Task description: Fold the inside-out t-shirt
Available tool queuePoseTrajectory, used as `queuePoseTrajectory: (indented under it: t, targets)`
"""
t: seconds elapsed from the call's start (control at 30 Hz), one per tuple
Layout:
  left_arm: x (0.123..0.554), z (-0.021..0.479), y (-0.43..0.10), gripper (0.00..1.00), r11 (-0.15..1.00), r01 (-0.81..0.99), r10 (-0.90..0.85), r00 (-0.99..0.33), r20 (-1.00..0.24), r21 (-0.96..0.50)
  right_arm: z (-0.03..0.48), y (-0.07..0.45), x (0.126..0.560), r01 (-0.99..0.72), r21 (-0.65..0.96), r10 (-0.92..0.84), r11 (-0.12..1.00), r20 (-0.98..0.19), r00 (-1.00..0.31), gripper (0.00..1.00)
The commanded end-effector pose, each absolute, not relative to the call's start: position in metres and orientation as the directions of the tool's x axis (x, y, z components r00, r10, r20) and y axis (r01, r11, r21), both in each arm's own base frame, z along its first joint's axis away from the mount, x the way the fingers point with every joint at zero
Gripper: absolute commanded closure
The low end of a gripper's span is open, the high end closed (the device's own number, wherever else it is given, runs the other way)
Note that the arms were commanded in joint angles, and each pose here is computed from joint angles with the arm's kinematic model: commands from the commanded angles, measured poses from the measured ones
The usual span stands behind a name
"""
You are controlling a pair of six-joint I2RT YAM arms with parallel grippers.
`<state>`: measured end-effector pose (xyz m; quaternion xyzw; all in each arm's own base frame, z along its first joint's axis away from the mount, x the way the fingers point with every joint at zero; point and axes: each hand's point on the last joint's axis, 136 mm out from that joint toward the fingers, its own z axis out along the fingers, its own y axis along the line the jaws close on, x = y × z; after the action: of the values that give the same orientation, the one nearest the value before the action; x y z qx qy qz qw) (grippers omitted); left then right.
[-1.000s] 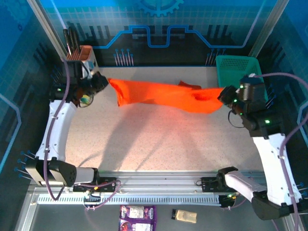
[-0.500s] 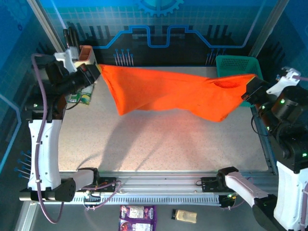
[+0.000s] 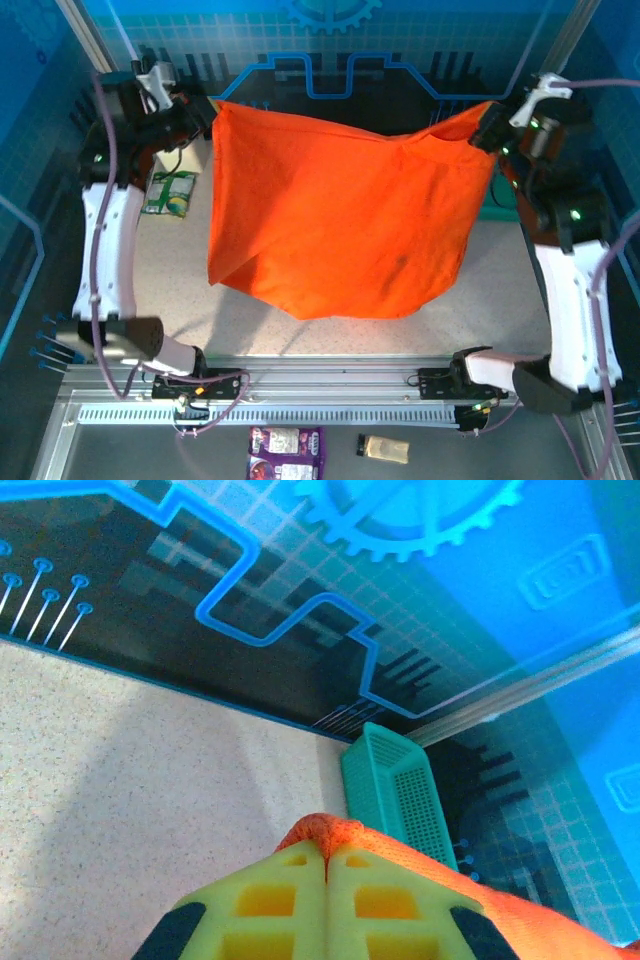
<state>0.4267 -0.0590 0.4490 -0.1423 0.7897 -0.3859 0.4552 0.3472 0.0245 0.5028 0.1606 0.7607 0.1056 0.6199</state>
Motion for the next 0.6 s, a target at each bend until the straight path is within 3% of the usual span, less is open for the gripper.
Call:
queuePoseTrajectory:
  t: [0.0,0.17,0.3,0.47,0.57]
  targets:
    - [0.441,0.500,-0.057,1.00,0.612,0.219,-0.606,-0.489,-0.628,-0.760,0.541,0.019,0.363,0.074,0.405,0.410,0.911,-0.909,-0.071,1.00]
    - [0.449,0.551,-0.049,1.00,0.584,0.278,-0.628,-0.441,-0.641,-0.763,0.586,0.018,0.363,0.031,0.428,0.428,0.903,-0.904,0.010,1.00]
    - [0.439,0.560,-0.041,1.00,0.557,0.278,-0.649,-0.441,-0.619,-0.782,0.598,0.014,0.342,0.019,0.433,0.432,0.901,-0.901,0.044,1.00]
    - [0.410,0.517,-0.039,1.00,0.576,0.201,-0.640,-0.492,-0.590,-0.793,0.558,0.013,0.316,0.045,0.434,0.436,0.900,-0.899,-0.038,1.00]
    - [0.384,0.462,-0.042,1.00,0.585,0.113,-0.631,-0.558,-0.538,-0.803,0.504,0.016,0.298,0.073,0.435,0.441,0.898,-0.885,-0.151,1.00]
